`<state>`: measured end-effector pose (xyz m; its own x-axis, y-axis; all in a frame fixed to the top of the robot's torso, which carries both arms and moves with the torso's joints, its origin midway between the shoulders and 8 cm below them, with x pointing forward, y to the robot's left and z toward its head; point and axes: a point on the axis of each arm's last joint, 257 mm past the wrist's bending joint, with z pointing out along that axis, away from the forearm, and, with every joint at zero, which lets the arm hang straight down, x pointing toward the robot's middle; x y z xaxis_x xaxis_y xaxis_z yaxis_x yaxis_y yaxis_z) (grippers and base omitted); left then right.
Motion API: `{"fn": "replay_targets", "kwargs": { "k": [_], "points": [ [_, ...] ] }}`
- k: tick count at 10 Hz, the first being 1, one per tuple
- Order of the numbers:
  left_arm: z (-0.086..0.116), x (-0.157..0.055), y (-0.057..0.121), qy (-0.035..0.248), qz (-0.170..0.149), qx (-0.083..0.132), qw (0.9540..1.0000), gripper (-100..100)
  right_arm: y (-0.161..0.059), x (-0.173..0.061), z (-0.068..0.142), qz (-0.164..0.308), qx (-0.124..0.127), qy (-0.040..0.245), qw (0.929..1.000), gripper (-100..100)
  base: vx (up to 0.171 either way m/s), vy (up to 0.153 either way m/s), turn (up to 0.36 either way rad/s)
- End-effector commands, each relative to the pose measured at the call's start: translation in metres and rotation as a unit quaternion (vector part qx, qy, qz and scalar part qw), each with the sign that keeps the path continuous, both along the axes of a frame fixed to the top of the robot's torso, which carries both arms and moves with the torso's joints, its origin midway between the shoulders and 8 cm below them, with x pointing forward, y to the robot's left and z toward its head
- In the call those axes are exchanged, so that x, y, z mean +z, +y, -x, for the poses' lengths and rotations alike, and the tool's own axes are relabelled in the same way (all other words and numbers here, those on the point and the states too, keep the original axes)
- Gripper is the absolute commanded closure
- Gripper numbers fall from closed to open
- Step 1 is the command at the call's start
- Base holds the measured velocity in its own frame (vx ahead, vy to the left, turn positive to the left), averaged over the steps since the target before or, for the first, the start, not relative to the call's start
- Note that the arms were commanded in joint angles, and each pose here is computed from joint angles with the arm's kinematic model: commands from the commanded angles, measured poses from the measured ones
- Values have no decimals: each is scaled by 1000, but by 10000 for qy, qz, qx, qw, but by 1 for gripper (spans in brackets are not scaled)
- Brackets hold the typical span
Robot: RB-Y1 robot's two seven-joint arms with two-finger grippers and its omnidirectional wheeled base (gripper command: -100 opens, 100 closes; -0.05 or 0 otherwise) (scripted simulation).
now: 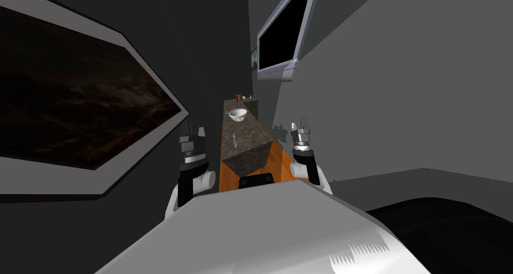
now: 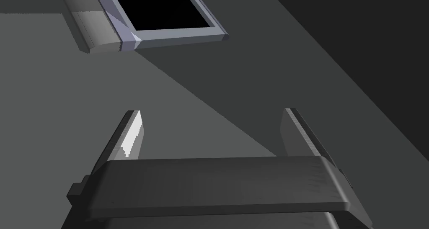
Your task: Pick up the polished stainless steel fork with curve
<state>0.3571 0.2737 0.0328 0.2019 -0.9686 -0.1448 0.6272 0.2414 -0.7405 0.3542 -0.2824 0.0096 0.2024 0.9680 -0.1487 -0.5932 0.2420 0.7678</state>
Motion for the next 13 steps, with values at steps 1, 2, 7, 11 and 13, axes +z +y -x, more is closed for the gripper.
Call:
{"fn": "replay_targets", "kwargs": {
  "k": [1, 2, 7, 11, 13],
  "points": [
    [-4, -4, -5, 79, -93, -122, 9999, -100, 0, 0, 0, 0, 0, 0, 10000, 0, -17, -8, -10],
    [-8, -9, -9, 152, -165, -227, 9995, -100, 0, 0, 0, 0, 0, 0, 10000, 0, -34, -12, -24],
    [-23, -27, -24, 456, -465, -638, 9958, -100, 0, 0, 0, 0, 0, 0, 10000, 0, -20, -19, -32],
    [-34, -43, -34, 736, -712, -951, 9902, -100, 0, 0, 0, 0, 0, 0, 10000, 0, -5, -25, -47],
    [-39, -53, -38, 906, -839, -1108, 9861, -100, 0, 0, 0, 0, 0, 0, 10000, 0, -8, -25, -70]
  ]
}}
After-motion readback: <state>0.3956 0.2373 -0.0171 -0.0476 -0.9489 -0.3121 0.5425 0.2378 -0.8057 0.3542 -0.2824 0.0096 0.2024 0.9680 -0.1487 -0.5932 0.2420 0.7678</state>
